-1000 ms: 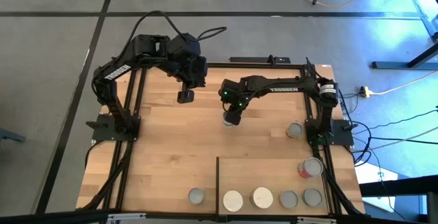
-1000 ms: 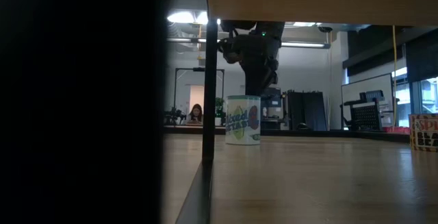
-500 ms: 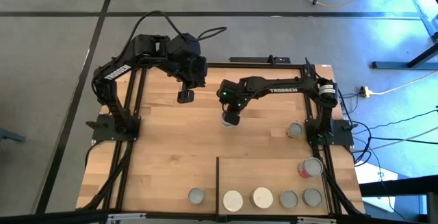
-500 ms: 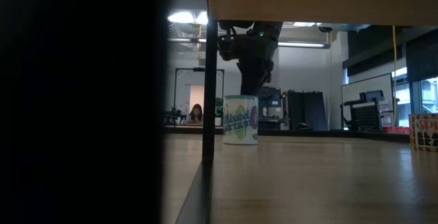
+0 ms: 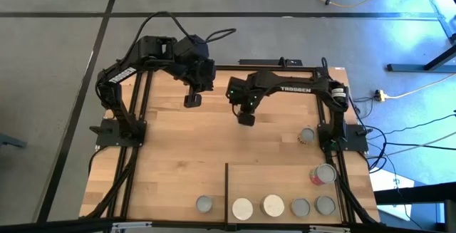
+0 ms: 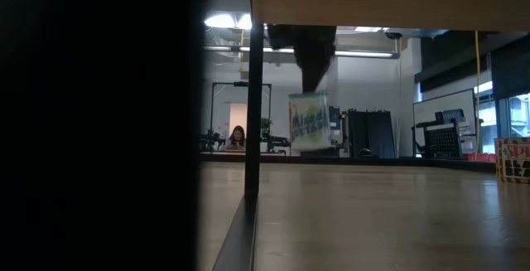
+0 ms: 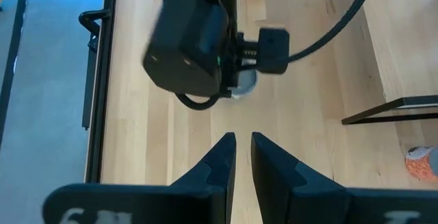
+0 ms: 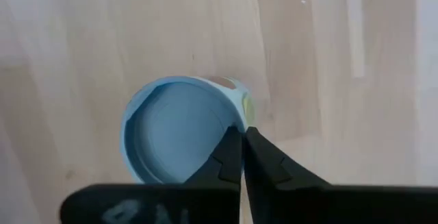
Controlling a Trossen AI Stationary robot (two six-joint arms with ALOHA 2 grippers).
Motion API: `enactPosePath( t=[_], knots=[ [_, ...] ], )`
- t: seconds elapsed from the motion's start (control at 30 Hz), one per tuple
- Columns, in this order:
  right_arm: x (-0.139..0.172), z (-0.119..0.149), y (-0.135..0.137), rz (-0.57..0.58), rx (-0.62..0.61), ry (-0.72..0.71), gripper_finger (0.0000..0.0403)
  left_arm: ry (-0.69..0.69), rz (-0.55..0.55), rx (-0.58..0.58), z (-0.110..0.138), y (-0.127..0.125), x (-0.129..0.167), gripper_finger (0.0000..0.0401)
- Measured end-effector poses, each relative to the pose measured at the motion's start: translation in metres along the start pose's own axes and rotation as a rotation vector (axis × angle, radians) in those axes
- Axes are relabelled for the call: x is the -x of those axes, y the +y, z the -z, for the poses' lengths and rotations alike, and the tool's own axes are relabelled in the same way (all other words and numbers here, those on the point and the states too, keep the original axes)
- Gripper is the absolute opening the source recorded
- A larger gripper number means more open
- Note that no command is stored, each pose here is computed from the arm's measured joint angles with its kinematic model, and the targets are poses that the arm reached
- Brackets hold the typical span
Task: Pick and place cans onto a shelf
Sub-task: Put the canned mixed vegetables on the shelf
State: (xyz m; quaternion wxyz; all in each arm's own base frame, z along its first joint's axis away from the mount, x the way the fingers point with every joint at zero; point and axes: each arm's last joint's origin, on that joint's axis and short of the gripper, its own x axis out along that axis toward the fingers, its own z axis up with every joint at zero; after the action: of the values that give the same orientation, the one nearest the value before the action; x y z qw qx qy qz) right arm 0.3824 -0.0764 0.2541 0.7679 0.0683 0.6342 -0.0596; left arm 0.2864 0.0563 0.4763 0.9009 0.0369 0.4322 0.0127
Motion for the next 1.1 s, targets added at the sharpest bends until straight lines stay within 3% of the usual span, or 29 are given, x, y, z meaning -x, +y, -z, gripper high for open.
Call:
enactPosePath(
  t=[0.17,0.37,0.6,0.77,1.1],
  knots=[
    [0.032,-0.004,0.002,0.004,0.048,-0.005,0.0004,0.027,0.005,0.002,0.003,-0.001,0.000,0.0039],
    [0.073,-0.002,0.007,0.090,0.115,0.008,0.0004,0.066,0.014,0.005,0.008,-0.002,0.005,0.0039],
    [0.112,0.004,0.020,0.106,0.190,-0.012,0.0004,-0.004,-0.008,0.008,0.019,-0.004,0.037,0.0039],
    [0.146,0.011,0.032,0.134,0.228,-0.128,0.0004,-0.073,0.016,-0.005,0.028,-0.009,0.062,0.0039],
    [0.211,0.056,0.056,0.070,0.038,-0.339,0.0004,-0.111,0.020,-0.092,0.034,-0.012,0.077,0.0039]
  ],
)
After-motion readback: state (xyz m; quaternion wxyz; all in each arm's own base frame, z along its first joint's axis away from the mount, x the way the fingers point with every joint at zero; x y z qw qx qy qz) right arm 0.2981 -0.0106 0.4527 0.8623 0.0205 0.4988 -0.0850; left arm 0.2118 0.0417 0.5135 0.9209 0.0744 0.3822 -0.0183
